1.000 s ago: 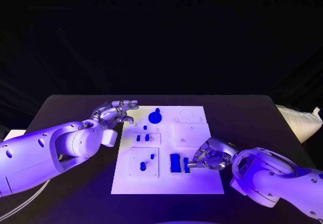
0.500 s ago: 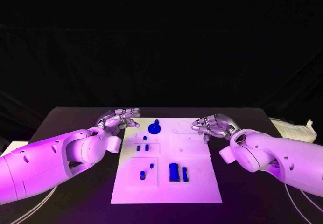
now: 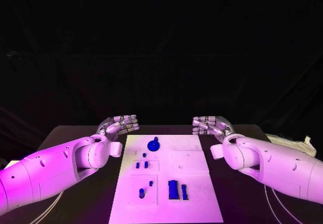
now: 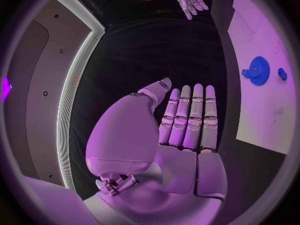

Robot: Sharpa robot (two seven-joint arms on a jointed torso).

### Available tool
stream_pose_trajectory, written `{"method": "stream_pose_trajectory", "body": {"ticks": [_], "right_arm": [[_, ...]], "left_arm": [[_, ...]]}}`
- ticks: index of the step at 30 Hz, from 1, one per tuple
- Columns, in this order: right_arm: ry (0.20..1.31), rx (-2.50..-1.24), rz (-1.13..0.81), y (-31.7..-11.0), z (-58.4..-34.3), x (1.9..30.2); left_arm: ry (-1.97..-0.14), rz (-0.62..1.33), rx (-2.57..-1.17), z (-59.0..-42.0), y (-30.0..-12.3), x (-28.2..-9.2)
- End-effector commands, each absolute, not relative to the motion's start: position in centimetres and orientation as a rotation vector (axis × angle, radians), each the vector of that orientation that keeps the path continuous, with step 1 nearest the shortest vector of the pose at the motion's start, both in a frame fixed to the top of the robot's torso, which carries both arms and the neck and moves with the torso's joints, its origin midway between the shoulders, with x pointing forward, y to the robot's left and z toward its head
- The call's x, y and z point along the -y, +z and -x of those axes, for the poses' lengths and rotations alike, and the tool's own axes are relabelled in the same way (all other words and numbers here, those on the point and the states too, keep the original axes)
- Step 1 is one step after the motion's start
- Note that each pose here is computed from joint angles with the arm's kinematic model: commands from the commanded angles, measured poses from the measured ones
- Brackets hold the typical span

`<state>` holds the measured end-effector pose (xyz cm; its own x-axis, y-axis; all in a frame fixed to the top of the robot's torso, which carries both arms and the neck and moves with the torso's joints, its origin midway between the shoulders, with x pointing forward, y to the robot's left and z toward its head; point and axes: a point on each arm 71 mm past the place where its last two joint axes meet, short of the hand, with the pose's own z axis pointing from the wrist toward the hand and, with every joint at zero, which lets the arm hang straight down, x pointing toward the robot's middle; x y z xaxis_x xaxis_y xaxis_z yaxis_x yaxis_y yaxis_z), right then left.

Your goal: Assemble the parts on the task board

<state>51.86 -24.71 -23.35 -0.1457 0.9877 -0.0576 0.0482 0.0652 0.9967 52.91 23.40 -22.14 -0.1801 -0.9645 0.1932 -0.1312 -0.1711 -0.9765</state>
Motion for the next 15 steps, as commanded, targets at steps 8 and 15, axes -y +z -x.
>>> {"method": "stream_pose_trajectory", "body": {"ticks": [8, 15], "right_arm": [[1.246, -1.328, -1.152, -23.1, -50.4, 23.1], [1.241, -1.253, -1.188, -22.7, -47.9, 20.6]], "left_arm": [[-1.389, 1.318, -1.329, -51.6, -22.6, -22.5], [-1.310, 1.272, -1.282, -49.2, -22.7, -20.9]]}}
